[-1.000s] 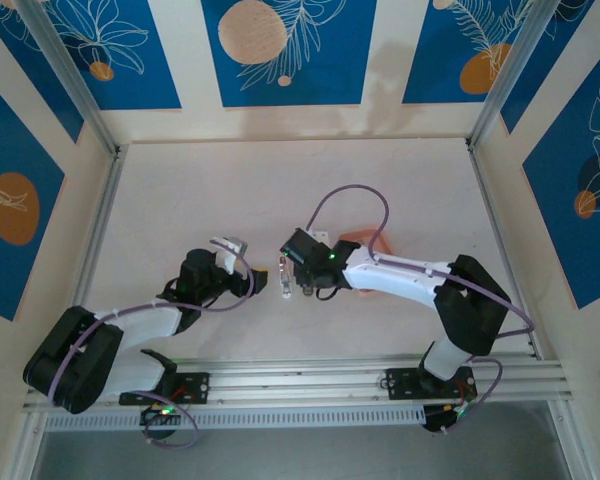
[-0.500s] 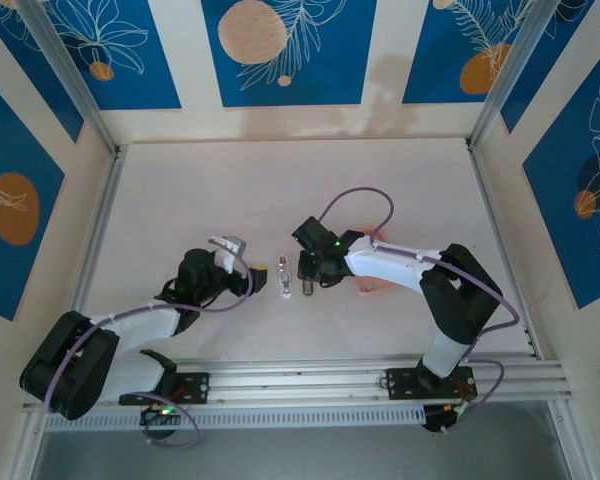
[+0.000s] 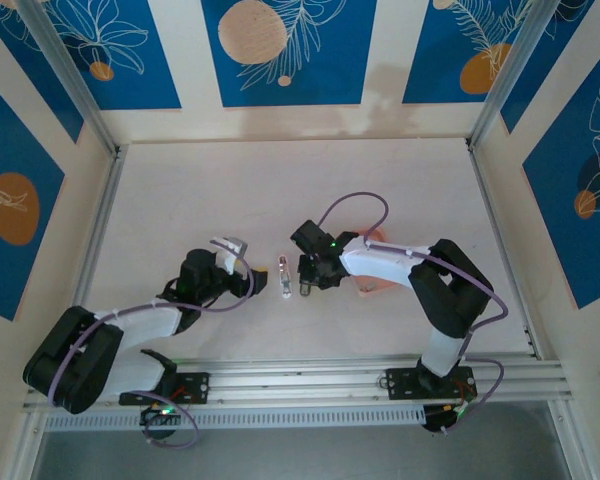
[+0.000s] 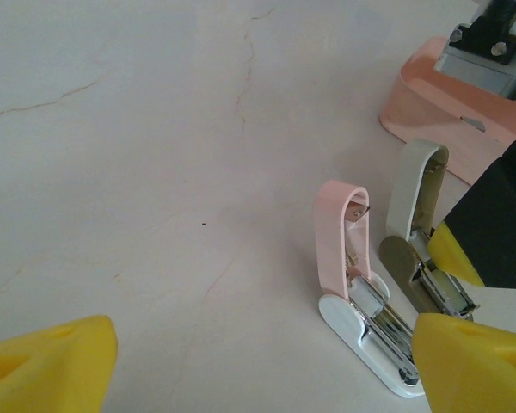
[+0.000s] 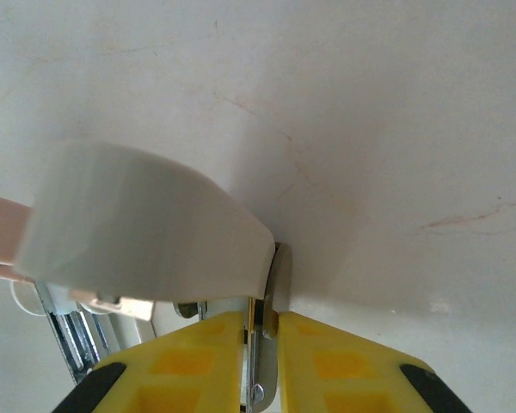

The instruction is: Load the staples into the stapler

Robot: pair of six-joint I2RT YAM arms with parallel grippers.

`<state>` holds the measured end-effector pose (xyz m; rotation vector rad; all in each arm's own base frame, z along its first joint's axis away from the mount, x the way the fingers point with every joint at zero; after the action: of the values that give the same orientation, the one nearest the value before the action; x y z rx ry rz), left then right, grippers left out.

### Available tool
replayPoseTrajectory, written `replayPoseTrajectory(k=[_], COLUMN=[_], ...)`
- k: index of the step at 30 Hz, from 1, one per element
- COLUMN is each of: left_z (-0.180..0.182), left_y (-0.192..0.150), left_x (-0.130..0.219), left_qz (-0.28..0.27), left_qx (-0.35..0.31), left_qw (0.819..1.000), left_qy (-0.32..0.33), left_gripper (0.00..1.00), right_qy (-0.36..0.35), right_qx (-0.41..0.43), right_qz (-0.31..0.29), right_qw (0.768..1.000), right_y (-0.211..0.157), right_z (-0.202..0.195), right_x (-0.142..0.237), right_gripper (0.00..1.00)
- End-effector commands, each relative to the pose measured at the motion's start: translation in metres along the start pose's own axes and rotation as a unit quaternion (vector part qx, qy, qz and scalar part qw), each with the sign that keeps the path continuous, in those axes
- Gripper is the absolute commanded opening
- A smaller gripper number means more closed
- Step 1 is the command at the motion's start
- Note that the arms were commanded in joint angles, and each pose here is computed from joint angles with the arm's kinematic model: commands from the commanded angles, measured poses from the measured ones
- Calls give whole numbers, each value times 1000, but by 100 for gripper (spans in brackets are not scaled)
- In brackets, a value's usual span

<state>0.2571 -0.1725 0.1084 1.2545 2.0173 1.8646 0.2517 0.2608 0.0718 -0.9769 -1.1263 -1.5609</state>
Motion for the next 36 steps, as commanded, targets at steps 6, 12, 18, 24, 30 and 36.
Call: replayPoseTrajectory(k=[6, 12, 18, 24, 30, 36], left_z=[2, 1, -2, -2, 1, 0], left_y=[9, 22, 27, 27, 31, 37], left_x=[4, 14, 22, 28, 27, 22], left_qz=[-11, -22, -20, -9, -20, -22], left_qx=[3, 8, 16, -6, -31, -34], left_qw=[1000, 1000, 999, 999, 998, 998], left_qy=[7, 20, 31, 41, 52, 45], left_gripper=[88, 88, 88, 88, 89, 89], right_qy=[1, 15, 27, 31, -49, -54], right_qx=[21, 48, 79, 74, 95, 95], right_qz=[-6, -49, -52, -20, 22, 48], right_qw=[1000, 998, 995, 997, 994, 993], right_y=[-4, 7, 20, 41, 42, 45], right_z=[3, 2, -25, -77, -119, -130], right_x=[11, 46, 86, 110, 105, 87], right_gripper=[21, 31, 37, 44, 46, 45])
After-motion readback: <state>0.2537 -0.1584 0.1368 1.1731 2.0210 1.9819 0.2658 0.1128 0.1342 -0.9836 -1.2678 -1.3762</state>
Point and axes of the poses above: each hand's point on the last joint's axis, 136 mm out from that joint toward the fingers, its own x axis back along the fingers, its own z axis along the line the jaws close on, y = z × x, the point moved 4 cm from there along x, back along the fingers, and after that the axes turned 1 degree about -x, right-handed, at the moved point
